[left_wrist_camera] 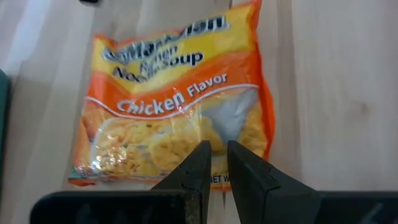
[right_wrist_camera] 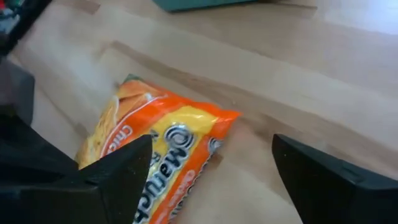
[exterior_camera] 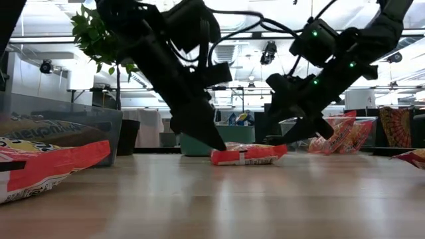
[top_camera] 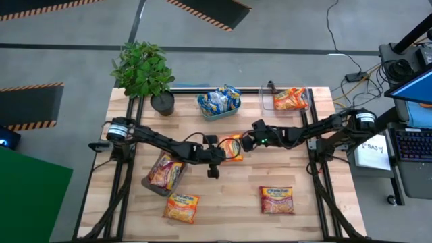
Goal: Sort Maruchan noodles
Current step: Put the right orange noodle pack into the transparent bin
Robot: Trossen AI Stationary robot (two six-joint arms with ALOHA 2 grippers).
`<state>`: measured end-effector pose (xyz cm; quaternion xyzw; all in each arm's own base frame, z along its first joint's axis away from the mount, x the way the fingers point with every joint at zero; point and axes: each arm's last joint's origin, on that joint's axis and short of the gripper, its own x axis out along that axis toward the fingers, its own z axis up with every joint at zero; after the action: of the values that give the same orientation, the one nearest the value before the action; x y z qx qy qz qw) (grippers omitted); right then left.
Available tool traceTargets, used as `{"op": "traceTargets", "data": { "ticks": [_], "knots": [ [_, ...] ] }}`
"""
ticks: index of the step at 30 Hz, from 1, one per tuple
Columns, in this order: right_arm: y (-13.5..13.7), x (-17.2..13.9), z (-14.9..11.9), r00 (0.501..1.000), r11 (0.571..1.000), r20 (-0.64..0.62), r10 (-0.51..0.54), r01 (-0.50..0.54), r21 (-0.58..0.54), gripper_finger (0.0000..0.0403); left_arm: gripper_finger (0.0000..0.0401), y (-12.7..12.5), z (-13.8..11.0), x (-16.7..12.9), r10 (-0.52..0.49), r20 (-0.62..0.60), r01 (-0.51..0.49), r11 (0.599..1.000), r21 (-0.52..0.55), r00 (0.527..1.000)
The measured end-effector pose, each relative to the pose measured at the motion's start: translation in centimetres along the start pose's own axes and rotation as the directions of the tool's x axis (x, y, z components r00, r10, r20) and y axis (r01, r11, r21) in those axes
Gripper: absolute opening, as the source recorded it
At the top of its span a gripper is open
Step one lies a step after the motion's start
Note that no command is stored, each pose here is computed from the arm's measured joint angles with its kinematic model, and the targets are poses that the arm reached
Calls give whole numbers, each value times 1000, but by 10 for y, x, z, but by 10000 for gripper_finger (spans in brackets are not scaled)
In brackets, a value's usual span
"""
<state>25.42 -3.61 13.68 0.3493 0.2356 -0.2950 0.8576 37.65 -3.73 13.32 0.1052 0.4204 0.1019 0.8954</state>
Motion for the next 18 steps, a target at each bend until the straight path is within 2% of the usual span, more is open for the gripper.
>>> {"op": "traceTargets", "data": {
  "ticks": [18],
  "knots": [
    [-3, -1, -5, 1000, 999, 27, 12, -12, 31, 327, 37, -1, -8, 12, 11, -35, -12, 999, -35, 999]
  ]
}}
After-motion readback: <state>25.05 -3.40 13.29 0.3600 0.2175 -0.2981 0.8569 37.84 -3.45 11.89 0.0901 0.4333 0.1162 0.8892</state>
